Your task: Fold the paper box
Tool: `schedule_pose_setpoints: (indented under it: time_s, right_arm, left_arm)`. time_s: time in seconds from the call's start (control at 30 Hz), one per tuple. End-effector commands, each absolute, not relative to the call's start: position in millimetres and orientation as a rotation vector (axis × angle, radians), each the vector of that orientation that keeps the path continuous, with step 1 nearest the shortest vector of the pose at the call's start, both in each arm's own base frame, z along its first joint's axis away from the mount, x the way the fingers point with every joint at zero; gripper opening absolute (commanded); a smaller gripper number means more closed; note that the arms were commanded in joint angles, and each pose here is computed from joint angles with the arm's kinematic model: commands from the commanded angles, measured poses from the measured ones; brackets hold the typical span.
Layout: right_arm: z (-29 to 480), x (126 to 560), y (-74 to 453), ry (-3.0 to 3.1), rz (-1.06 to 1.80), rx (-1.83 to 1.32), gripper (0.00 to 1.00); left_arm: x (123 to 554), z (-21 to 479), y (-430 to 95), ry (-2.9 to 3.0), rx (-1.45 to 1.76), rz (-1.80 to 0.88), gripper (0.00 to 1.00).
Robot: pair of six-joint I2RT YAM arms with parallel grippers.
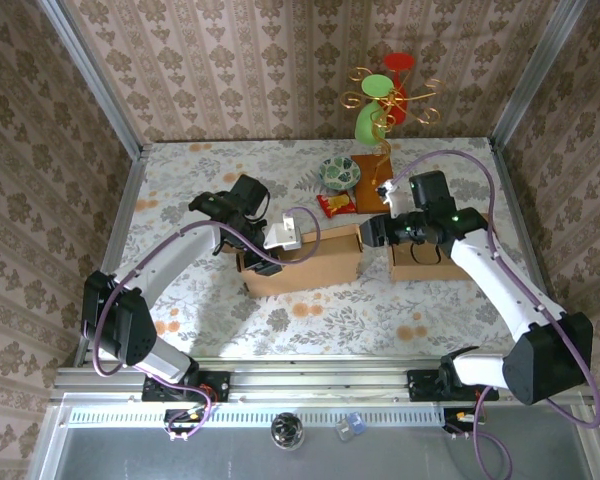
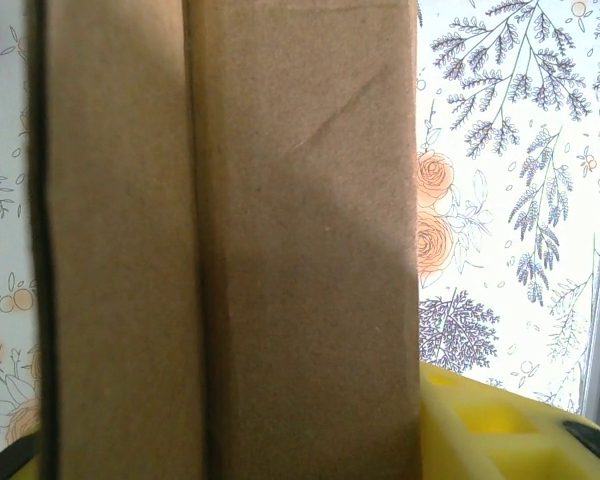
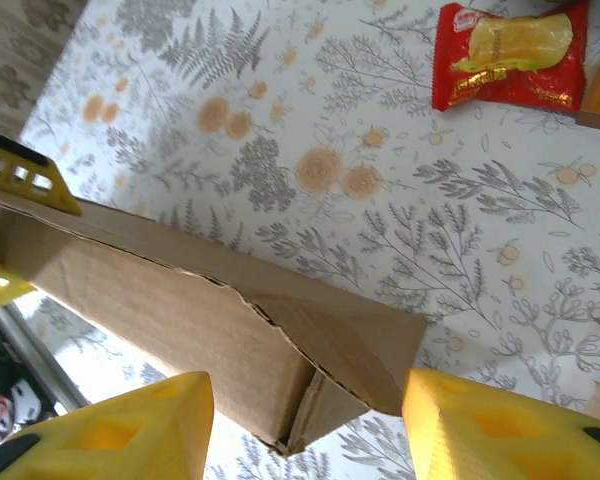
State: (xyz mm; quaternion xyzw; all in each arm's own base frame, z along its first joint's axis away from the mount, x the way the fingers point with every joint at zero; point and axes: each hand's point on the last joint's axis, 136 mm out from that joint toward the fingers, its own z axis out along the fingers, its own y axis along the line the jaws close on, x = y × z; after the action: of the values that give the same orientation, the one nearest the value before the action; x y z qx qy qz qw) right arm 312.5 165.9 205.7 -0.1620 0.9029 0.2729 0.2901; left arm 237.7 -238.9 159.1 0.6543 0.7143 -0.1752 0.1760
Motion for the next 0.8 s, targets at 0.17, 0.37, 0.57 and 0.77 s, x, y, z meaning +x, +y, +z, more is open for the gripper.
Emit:
schedule_pose_setpoints:
  time_s: [0.17,0.37,0.57,0.77]
  right_arm:
    - [203.8,323.4,165.1,2.428,0.529,-0.556,0.5]
    - [202.3,324.6,172.4,2.438,0.509,-0.592,0.36]
    - [201.7,321.1,174.4,2.444,0.472,-0.604,0.23]
    - [196.7,319.8,173.6,2.46,0.389,-0.609,0.16]
  left_arm:
    - [231.3,172.1,-239.3,1.978,1.882,-0.518,0.46]
    - [232.1,171.9,-239.8,1.98,1.878,-0.516,0.46]
    - [233.1,171.9,-240.7,1.983,1.871,-0.518,0.46]
    - [234.3,172.3,-242.4,1.985,1.863,-0.526,0.46]
